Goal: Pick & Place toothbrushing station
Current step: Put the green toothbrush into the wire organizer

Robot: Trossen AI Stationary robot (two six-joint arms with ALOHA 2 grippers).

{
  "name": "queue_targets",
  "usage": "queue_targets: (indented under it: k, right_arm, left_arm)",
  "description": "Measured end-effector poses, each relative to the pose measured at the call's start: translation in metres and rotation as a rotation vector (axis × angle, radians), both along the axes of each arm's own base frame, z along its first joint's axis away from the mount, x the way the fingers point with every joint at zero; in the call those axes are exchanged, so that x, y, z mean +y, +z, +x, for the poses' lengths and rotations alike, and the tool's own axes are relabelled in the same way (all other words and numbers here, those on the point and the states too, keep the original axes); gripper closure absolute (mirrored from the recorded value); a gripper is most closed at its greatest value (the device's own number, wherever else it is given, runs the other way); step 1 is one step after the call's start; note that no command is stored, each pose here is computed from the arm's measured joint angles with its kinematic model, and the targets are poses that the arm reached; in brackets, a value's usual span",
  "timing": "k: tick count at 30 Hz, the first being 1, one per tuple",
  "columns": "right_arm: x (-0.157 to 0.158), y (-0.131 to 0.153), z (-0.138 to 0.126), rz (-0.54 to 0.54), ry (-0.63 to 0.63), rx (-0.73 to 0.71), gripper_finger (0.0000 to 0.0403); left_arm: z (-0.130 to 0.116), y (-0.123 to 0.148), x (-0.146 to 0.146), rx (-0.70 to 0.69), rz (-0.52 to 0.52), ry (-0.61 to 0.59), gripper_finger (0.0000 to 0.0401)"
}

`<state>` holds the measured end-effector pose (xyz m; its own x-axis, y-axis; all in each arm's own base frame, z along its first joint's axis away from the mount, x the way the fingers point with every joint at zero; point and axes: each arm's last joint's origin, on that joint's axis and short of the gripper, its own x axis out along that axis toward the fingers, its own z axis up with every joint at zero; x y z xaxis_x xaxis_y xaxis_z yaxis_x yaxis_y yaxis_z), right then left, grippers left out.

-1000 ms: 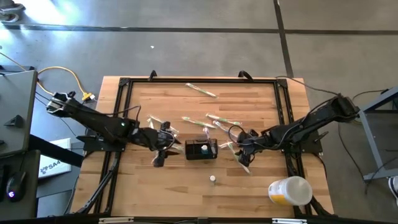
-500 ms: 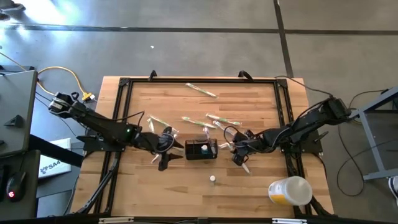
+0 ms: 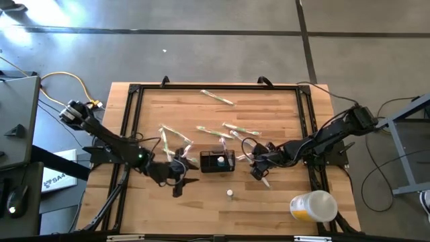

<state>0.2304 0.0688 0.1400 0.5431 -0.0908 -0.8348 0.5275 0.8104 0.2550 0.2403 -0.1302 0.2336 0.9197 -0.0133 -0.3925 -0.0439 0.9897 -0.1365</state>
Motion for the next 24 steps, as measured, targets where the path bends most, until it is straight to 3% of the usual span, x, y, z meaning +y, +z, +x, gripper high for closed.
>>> queue_targets:
  k: [11, 24]
  right_arm:
    - [0.003, -0.012, 0.003, 0.031, -0.051, 0.035, 0.0228]
    - [0.007, -0.03, 0.008, -0.042, -0.061, 0.058, 0.0231]
  left_arm:
    - [0.007, -0.013, -0.003, 0.032, 0.002, 0.016, 0.0203]
    - [0.007, -0.011, -0.005, 0.022, -0.067, 0.005, 0.0203]
